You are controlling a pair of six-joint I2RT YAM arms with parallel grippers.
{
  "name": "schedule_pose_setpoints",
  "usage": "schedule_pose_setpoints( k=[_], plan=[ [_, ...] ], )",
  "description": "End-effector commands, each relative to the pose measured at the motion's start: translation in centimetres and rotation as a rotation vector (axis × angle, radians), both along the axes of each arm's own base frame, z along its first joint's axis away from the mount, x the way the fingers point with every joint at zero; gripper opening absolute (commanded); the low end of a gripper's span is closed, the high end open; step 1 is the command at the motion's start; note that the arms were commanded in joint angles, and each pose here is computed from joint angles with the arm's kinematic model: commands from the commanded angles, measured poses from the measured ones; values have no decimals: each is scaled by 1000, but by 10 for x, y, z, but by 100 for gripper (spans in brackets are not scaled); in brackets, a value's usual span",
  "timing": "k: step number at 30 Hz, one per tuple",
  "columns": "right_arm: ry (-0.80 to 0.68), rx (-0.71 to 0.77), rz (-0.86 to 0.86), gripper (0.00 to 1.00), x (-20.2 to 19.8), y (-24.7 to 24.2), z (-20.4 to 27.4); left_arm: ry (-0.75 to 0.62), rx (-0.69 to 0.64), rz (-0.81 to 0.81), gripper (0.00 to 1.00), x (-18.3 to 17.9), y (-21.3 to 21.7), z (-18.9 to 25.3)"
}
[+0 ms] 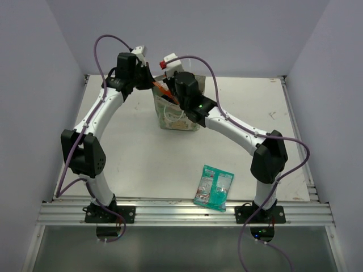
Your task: Place the snacks into the paper bag
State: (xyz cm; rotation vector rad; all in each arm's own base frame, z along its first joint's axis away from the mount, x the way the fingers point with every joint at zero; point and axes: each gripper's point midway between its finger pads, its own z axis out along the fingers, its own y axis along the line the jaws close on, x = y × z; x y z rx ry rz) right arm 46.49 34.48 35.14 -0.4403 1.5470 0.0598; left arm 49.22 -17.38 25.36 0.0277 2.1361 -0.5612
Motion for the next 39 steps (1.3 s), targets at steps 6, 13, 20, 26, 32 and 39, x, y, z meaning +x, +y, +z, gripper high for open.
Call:
schedule_pose_setpoints(
  k=[6, 13, 20, 26, 32, 39],
  plan=[
    [145, -42, -36, 0, -23, -25, -62, -72, -30, -37, 0, 3, -9, 29],
    [-15, 57, -33, 58, -58, -44, 54, -79, -36, -47, 0, 6, -11, 33],
    [-39, 69, 27, 71, -140, -85, 107, -70, -36, -47, 0, 6, -12, 29],
    [423, -89, 103, 78, -198, -106, -78, -66, -34, -45, 0, 6, -11, 28],
    [727, -93, 144, 88, -252, -119, -203, -52, -19, -33, 0, 3, -8, 24],
    [947, -60, 160, 99, -289, -115, -278, -36, -10, -18, 0, -2, -4, 22]
  ],
)
